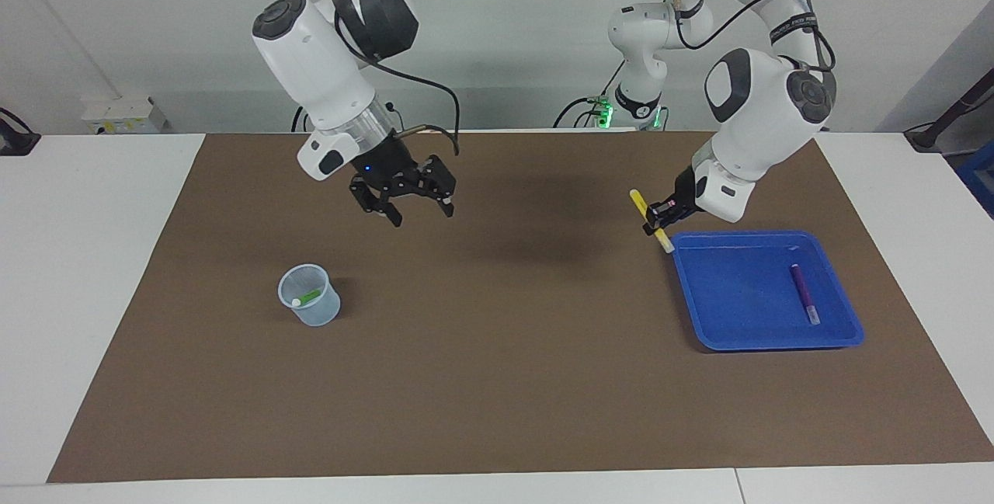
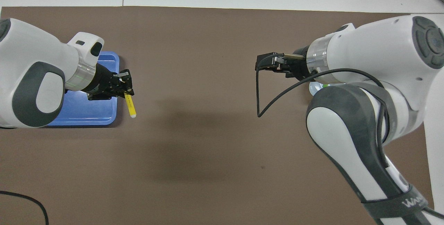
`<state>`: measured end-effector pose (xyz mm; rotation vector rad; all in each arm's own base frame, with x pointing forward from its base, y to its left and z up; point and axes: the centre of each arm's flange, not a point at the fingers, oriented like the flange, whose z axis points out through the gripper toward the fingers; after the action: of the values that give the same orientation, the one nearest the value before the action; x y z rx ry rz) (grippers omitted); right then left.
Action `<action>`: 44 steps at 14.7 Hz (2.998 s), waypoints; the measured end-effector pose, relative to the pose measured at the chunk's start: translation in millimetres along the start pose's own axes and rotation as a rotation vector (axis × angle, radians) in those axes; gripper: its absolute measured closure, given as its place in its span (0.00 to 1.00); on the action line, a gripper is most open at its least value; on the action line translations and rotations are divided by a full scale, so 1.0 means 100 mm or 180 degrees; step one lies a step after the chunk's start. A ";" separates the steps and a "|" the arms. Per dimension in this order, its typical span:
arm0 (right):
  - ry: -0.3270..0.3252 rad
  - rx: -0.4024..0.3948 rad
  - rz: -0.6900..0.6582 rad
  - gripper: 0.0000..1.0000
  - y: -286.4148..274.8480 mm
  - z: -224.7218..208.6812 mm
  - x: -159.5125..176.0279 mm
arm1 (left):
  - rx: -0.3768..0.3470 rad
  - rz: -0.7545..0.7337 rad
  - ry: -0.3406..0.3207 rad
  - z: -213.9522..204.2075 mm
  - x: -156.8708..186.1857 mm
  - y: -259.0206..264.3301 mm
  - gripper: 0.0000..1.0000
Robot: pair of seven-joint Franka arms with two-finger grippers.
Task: Right arm passes pens to left for tray arrangement
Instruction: 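Lower the yellow pen into the blue tray while the right gripper returns to the cup, then open the left gripper over the tray while the right gripper grasps the green pen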
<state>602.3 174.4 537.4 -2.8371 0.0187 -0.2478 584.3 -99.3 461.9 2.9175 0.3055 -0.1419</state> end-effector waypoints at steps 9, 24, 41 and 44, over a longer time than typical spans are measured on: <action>0.0073 -0.0170 0.0146 0.11 1.15 -0.16 0.18 | 0.0560 0.1046 0.0496 0.12 0.40 -0.94 0.83; 0.0245 -0.0389 0.0131 0.26 2.11 0.13 0.25 | 0.0853 0.1344 0.0629 0.69 0.85 -1.58 0.83; 0.0229 -0.0651 -0.0725 0.48 1.99 0.69 0.09 | 0.0819 0.1330 0.0689 0.90 0.97 -1.86 0.83; 0.0230 -0.0643 -0.0718 0.52 2.01 0.75 0.10 | 0.0814 0.1332 0.0648 0.96 0.94 -1.87 0.83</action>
<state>627.3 3.1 410.5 -3.0292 -0.2776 -0.4185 629.0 77.5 321.3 3.1729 -0.3204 0.1952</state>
